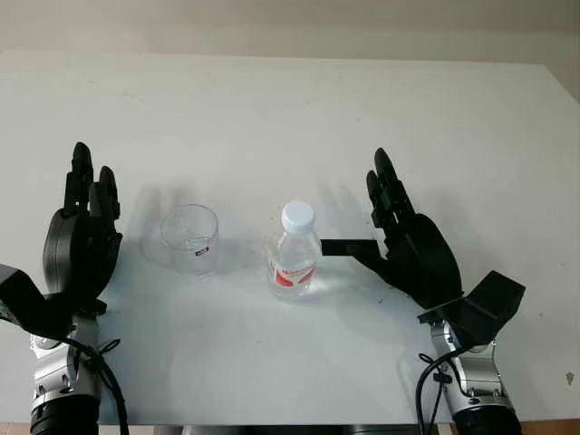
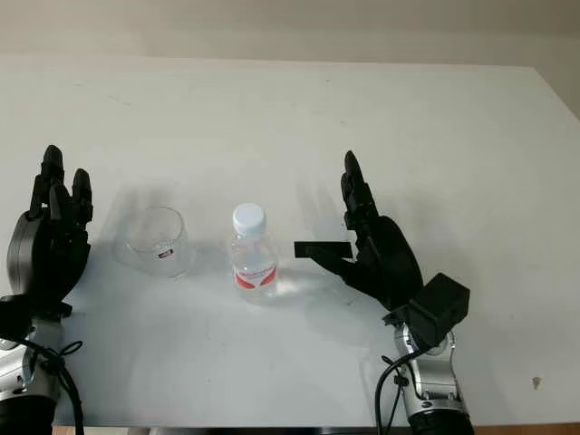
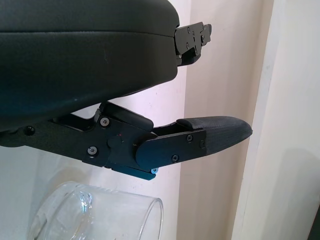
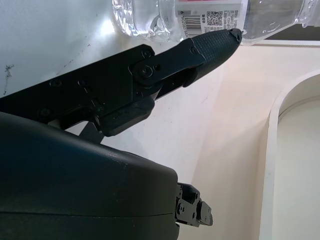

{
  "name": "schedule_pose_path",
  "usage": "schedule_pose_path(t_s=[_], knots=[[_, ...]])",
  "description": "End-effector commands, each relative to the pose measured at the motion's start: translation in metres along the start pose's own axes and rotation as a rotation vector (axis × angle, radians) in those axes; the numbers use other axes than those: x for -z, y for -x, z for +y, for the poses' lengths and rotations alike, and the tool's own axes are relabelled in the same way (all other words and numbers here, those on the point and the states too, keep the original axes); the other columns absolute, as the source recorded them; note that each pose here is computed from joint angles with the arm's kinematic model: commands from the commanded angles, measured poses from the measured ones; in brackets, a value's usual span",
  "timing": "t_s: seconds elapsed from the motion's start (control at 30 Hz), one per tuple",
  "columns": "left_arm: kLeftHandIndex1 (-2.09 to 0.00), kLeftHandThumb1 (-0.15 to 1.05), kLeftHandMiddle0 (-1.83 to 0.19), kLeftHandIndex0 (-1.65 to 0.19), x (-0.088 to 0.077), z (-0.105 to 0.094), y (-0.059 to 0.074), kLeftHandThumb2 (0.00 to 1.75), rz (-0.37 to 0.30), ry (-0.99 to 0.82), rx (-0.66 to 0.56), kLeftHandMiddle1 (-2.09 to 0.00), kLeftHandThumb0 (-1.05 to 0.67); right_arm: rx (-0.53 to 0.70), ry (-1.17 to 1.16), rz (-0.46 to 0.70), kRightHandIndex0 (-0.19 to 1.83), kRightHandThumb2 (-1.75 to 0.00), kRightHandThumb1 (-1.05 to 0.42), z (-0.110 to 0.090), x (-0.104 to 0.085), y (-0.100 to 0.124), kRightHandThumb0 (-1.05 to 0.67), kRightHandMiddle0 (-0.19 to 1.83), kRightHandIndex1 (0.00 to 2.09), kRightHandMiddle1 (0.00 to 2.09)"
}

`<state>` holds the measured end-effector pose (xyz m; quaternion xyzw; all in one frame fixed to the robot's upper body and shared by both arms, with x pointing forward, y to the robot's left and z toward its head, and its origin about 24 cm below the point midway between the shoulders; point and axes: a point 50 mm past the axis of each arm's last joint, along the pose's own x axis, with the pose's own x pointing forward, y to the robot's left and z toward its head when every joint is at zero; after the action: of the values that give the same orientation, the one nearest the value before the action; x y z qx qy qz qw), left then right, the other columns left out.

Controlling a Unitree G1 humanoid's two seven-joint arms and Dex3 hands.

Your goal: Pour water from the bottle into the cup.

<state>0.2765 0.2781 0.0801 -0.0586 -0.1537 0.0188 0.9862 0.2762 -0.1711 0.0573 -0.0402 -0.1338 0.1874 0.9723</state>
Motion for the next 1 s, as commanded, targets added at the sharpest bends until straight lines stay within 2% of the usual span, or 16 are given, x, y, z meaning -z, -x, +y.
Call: schedule_pose_path(t_s=[0.0,0.27,0.43,0.7,0.97], knots=[[-0.01,1.05,0.19,0.19,0.006,-0.002,0.008,0.59,0.017,0.006,-0.004,-0.03,-0.74,0.006,0.001,0.014,-0.19,-0.05,-0.96,-0.002,0.003,0.006,-0.83,-0.19,0.0,0.0],[0.0,1.05,0.19,0.19,0.006,-0.004,0.009,0.58,0.019,0.003,-0.012,-0.02,-0.74,0.002,0.032,0.029,-0.19,-0.05,-0.96,-0.002,0.003,0.003,-0.89,-0.19,0.0,0.0],[0.0,1.05,0.19,0.19,0.008,-0.004,0.01,0.57,0.02,0.006,-0.024,-0.03,-0.75,-0.1,0.032,0.023,-0.19,-0.05,-0.96,0.003,-0.004,0.0,-0.9,-0.19,0.0,0.0],[-0.02,1.05,0.18,0.18,0.01,-0.007,0.01,0.53,0.035,0.023,-0.032,-0.04,-0.79,-0.355,0.022,-0.006,-0.19,-0.05,-0.97,0.034,-0.016,0.0,-0.89,-0.19,0.0,0.0],[-0.01,1.05,0.19,0.19,0.007,-0.006,0.01,0.54,0.019,0.02,-0.036,-0.03,-0.76,-0.43,-0.072,0.061,-0.19,-0.05,-0.97,0.055,0.002,-0.007,-0.93,-0.19,0.0,0.0]])
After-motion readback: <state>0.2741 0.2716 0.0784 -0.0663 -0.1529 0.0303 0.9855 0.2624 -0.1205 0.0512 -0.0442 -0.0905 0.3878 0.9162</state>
